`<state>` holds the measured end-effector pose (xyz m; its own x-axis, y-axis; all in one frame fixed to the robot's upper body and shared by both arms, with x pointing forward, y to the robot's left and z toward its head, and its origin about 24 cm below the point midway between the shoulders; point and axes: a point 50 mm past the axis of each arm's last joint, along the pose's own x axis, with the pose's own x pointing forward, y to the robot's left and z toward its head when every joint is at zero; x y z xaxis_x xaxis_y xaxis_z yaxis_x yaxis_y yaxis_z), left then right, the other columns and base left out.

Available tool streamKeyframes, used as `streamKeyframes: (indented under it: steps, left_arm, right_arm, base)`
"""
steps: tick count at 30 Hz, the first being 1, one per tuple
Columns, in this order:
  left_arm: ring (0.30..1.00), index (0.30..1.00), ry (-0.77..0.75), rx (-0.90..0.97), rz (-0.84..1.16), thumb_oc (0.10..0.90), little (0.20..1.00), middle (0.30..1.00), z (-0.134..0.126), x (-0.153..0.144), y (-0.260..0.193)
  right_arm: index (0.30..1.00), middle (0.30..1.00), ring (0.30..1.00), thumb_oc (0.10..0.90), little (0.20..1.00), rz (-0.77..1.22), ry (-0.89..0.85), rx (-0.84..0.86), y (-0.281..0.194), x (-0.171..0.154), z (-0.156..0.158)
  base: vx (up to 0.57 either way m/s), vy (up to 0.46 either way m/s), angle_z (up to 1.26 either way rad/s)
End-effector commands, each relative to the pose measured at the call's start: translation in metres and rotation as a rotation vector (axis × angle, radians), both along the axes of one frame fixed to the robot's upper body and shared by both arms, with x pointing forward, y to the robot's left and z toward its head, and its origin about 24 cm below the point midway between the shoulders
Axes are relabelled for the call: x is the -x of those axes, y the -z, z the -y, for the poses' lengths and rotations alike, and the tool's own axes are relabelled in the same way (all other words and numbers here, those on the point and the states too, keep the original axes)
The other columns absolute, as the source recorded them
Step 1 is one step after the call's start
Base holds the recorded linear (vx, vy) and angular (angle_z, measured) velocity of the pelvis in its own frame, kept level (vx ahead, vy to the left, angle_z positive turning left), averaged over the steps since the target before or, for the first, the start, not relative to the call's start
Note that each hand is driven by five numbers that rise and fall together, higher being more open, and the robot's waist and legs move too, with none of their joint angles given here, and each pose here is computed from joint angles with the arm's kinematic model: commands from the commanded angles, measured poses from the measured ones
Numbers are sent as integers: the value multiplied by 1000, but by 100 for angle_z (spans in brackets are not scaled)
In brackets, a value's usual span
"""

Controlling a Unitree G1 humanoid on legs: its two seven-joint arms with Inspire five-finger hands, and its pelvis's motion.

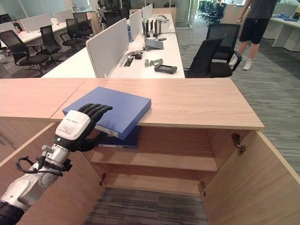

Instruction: Put the empty folder in the office cabinet

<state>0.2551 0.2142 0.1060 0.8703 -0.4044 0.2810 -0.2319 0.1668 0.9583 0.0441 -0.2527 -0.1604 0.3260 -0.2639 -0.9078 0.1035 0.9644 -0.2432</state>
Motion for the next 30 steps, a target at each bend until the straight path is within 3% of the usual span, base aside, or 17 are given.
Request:
streamKeyframes:
  steps: [1, 30]
  left_arm:
    - [900, 900, 29, 37, 264, 800, 900, 900, 5, -27, -66]
    - [900, 900, 28, -19, 238, 800, 900, 900, 14, -48, -66]
  right_arm:
    - [900, 900, 900, 800, 900, 6, -22, 23, -2, -10, 7]
    - [900, 900, 900, 800, 900, -28, 61, 27, -1, 5, 12]
  base:
    - [44, -4, -4]
    - [10, -1, -1]
